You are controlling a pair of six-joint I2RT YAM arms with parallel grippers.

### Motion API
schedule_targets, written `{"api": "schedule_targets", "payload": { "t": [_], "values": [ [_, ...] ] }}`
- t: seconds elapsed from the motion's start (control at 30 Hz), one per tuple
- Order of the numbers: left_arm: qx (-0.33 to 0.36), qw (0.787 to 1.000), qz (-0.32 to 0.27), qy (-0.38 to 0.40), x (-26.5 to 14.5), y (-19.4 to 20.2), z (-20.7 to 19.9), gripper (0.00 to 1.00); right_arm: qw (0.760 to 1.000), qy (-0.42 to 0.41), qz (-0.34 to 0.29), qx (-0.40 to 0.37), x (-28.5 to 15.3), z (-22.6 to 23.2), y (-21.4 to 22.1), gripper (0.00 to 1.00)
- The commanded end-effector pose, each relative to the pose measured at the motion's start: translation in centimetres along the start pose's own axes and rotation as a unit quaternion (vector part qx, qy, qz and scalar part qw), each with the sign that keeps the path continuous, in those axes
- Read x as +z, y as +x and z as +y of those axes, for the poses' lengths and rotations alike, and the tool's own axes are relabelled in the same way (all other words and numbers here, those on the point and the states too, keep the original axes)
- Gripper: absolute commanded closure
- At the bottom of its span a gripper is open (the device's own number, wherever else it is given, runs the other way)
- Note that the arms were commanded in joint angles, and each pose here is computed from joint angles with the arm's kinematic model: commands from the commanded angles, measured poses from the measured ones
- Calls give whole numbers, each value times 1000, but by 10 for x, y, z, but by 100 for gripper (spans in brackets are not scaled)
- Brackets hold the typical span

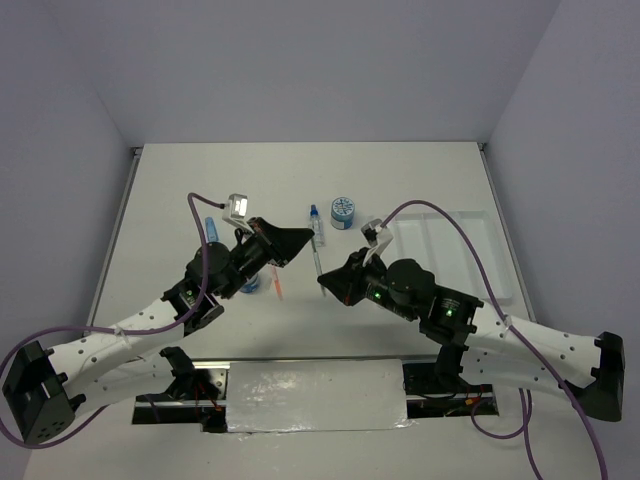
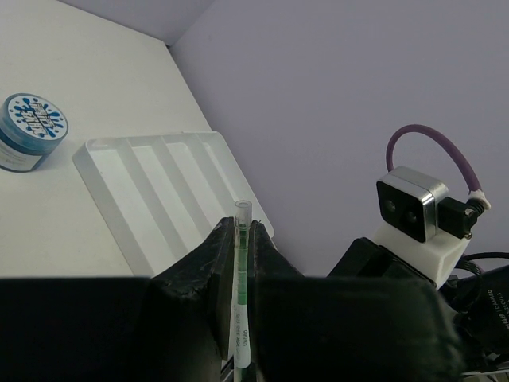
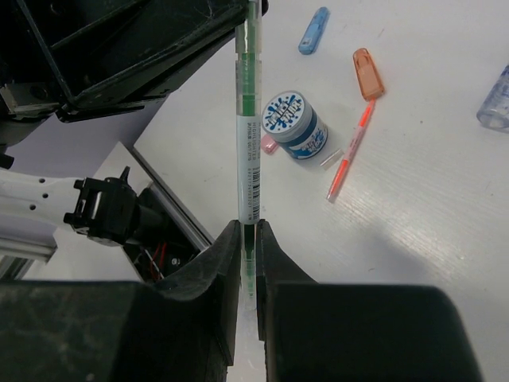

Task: Sort the stationery into containers
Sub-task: Close the pen cap on the pen.

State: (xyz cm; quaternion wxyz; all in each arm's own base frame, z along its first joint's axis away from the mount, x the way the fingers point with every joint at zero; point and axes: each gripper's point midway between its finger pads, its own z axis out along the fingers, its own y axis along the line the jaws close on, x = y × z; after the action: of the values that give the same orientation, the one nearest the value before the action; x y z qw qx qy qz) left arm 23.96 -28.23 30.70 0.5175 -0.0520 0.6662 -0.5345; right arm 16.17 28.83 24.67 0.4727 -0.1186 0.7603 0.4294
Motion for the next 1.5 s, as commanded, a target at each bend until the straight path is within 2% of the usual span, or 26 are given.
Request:
{"api": "schedule_targets", "payload": {
  "t": [0.0,0.17,0.27,0.3,0.4,0.6,0.7,0.73,0.9,0.97,1.03,1.07,1.13,1.2,1.23,1.33,1.37,1.4,1.47],
  "values": [
    [22,999,19,31,-4,6,-11,100,998,-24,-63,-6,-3,25,-46,100],
    [40,996,45,67,-3,15,-29,100,995,-25,-87,-37,-2,28,-62,100],
    [61,993,64,83,-5,23,-34,99,990,-74,-100,-68,-10,46,-70,100],
    [64,992,65,91,-6,22,-37,90,987,-89,-106,-83,-12,50,-70,100],
    [86,989,63,100,-9,17,-43,73,983,-112,-104,-101,-18,55,-66,100],
    [108,989,55,87,-13,7,-44,65,985,-98,-104,-100,-19,48,-66,100],
    [109,988,55,91,-14,6,-46,64,985,-94,-107,-99,-19,48,-68,100],
    [111,988,55,92,-14,6,-47,64,985,-94,-107,-99,-19,48,-68,100],
    [111,987,57,104,-16,6,-51,84,985,-98,-105,-101,-18,50,-68,100],
    [114,985,60,112,-16,8,-54,98,984,-102,-106,-101,-18,52,-69,100],
    [120,982,70,131,-18,11,-60,100,982,-116,-101,-106,-18,57,-66,99],
    [123,980,71,141,-18,11,-63,100,981,-122,-101,-110,-18,59,-66,96],
    [127,975,80,163,-22,15,-70,100,978,-140,-94,-121,-18,63,-61,72],
    [133,970,81,184,-25,16,-77,100,975,-157,-95,-128,-20,69,-60,58],
    [135,966,90,200,-28,19,-82,100,972,-168,-90,-136,-19,73,-58,55],
    [138,961,90,221,-32,18,-90,100,972,-169,-84,-142,-16,74,-58,58],
    [138,961,90,223,-33,18,-90,100,972,-170,-83,-142,-16,75,-58,62],
    [138,961,88,225,-34,17,-91,100,972,-170,-82,-142,-15,76,-58,71],
    [138,961,80,225,-36,13,-93,100,971,-176,-77,-141,-14,76,-54,72]
  ]
}}
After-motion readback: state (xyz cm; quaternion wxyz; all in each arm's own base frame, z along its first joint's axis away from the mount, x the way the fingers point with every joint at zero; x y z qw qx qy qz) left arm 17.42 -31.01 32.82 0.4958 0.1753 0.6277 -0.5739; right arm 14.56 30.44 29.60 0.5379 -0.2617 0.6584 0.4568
